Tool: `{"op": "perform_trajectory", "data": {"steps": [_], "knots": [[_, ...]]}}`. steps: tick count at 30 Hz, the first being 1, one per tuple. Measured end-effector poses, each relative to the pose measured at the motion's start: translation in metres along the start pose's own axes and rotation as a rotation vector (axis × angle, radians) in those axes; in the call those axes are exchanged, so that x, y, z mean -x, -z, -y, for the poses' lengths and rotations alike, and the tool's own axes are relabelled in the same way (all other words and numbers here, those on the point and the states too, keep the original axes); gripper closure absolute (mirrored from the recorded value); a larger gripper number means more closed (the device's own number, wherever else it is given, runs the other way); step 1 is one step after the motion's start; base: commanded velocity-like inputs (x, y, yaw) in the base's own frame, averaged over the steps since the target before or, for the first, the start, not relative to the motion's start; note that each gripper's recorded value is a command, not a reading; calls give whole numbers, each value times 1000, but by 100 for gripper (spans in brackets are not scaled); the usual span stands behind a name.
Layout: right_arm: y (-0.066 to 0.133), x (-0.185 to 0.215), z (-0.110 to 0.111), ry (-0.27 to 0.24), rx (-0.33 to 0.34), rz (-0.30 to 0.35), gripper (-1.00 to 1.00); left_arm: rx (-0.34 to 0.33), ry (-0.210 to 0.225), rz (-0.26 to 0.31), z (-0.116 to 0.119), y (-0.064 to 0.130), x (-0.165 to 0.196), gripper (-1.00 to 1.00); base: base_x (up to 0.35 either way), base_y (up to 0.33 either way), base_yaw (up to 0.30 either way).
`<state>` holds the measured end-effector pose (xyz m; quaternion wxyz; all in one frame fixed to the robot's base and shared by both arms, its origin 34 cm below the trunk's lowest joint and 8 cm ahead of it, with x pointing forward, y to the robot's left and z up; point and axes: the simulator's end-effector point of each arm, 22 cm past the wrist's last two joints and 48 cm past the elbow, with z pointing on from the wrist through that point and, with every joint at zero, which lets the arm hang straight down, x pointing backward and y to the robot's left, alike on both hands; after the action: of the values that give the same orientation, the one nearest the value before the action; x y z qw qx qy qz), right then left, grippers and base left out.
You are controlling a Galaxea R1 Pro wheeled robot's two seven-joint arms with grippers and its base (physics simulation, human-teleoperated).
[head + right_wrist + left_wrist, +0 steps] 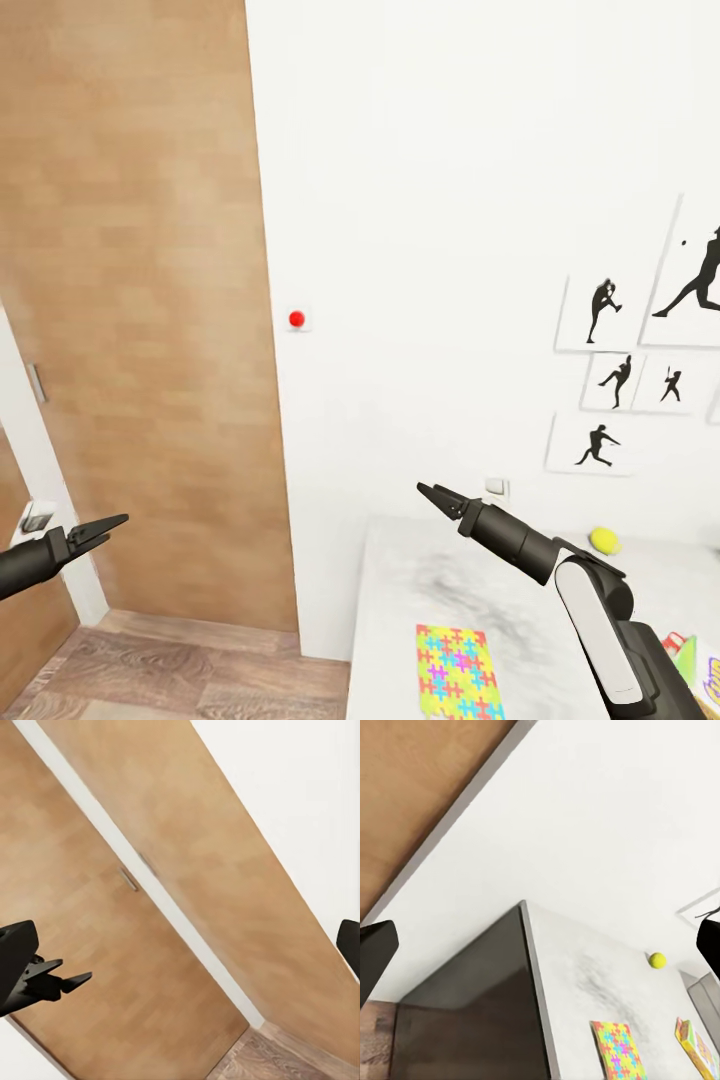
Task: Put all the toys in the child's room - the three board games (two on the bed and one on the table), the two jigsaw puzzles on the table, and the tennis ball on the table - inside the toy box on the table in the child's room.
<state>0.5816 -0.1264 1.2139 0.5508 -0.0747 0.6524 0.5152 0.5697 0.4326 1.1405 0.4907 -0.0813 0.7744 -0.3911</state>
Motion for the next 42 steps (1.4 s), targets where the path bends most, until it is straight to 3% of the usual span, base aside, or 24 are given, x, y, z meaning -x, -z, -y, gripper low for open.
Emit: {"op": "perform_trajectory", "data": {"steps": [11,31,42], "knots": [[0,-1,2,0,-8,-3,-100,1,-1,1,0,1,0,-100,26,72,-12],[1,3,-6,7,3,-1,-100,-8,-10,12,6,4,5,-100,1,49,-212],[1,3,-6,11,0,1,-100,-9,-10,13,6,4,5,-100,0,23,-31]]}}
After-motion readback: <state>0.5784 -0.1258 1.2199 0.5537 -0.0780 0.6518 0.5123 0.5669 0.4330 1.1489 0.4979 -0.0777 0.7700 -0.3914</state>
